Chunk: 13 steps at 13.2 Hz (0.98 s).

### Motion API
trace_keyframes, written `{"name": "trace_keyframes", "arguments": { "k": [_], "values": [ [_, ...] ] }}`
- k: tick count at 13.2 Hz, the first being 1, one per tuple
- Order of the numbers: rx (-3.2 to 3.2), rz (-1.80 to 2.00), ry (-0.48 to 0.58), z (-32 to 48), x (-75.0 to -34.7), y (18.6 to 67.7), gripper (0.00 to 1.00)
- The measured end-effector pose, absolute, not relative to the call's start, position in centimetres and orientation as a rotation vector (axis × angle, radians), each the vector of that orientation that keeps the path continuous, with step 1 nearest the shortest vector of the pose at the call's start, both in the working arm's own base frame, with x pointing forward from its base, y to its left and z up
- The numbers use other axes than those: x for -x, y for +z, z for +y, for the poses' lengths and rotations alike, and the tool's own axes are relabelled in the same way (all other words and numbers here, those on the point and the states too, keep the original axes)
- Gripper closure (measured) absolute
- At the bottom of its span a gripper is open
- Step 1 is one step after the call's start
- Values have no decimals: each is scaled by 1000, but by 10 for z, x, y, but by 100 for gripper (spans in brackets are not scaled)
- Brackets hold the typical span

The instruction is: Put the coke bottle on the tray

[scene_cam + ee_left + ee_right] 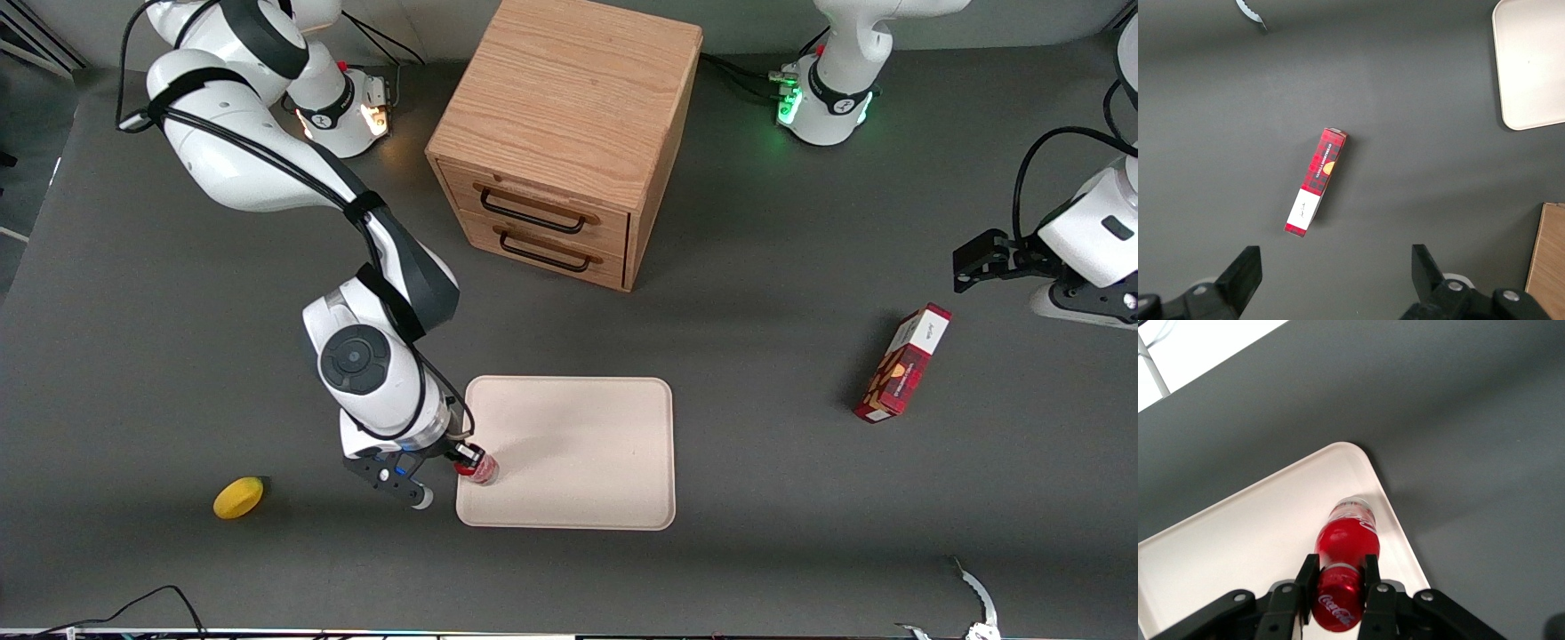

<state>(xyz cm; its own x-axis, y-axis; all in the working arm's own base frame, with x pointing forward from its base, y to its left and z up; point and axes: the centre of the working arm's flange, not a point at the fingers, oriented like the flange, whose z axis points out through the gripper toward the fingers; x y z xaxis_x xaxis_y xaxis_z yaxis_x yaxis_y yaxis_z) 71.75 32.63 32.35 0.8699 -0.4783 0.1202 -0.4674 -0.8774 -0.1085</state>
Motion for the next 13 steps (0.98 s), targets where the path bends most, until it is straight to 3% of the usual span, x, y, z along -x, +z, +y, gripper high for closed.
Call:
{"name": "trace_keyframes", "arguments": {
  "k": [1, 2, 5, 8, 13],
  "values": [
    [2960, 744, -234, 328, -718, 324, 68],
    [2955, 741, -240, 329, -718, 325, 62],
    [2946, 735, -248, 332, -717, 341, 31],
    [2996, 693, -227, 334, -697, 422, 0],
    [3163, 370, -136, 286, -593, 622, 0]
  ]
}}
